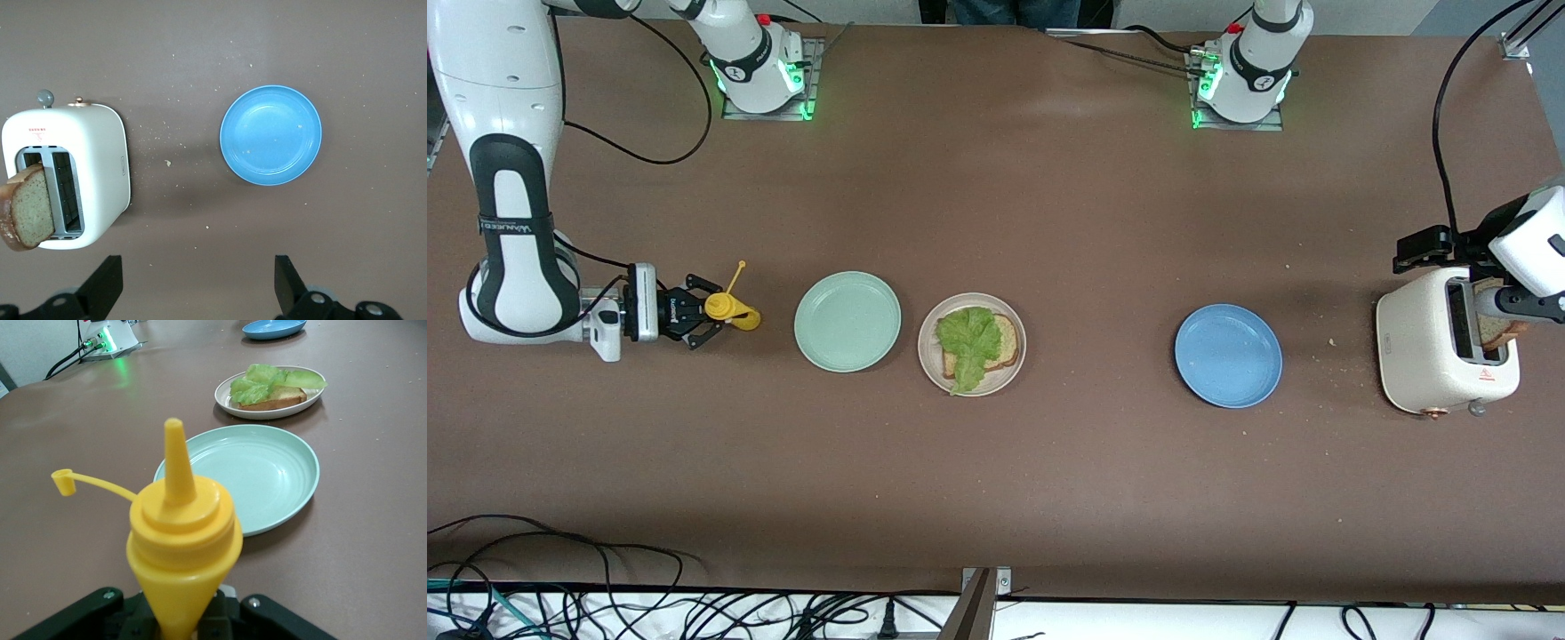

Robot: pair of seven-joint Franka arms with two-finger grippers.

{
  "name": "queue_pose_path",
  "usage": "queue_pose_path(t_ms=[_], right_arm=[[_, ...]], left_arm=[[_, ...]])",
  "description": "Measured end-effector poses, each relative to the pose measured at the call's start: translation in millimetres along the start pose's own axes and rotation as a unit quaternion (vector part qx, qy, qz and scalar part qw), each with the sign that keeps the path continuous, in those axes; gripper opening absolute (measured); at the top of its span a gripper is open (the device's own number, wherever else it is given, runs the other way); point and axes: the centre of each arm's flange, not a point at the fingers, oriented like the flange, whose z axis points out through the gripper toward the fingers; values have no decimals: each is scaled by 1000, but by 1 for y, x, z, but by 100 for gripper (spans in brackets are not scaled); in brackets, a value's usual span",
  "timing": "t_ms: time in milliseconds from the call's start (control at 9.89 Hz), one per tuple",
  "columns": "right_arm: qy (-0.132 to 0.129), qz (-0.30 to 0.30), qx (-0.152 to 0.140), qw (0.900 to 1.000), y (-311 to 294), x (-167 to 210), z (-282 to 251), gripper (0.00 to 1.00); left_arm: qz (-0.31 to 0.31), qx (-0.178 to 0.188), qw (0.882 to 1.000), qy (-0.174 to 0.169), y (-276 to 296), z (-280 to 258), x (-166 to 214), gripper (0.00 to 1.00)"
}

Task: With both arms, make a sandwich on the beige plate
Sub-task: 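Set the bottle down, open the right gripper and withdraw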

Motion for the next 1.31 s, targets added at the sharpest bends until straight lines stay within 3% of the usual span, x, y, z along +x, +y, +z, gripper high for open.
queue_pose_path(t_ms=[202,708,809,1112,1315], right_arm=[[8,-1,0,1000,2,-1,7,16],[16,-4,-18,1000,1,-7,-3,91],[14,-6,-23,1000,-1,-11,-11,100],[-5,-4,-39,999,-14,-27,-44,100],[-31,-3,-44,999,-23,-22,-75,100]], left_arm=[[0,0,1000,-1,0,2,1,100],[0,0,1000,-2,0,2,1,100],[0,0,1000,-2,0,2,1,100],[0,0,1000,-2,0,2,1,100],[0,0,1000,-2,0,2,1,100]])
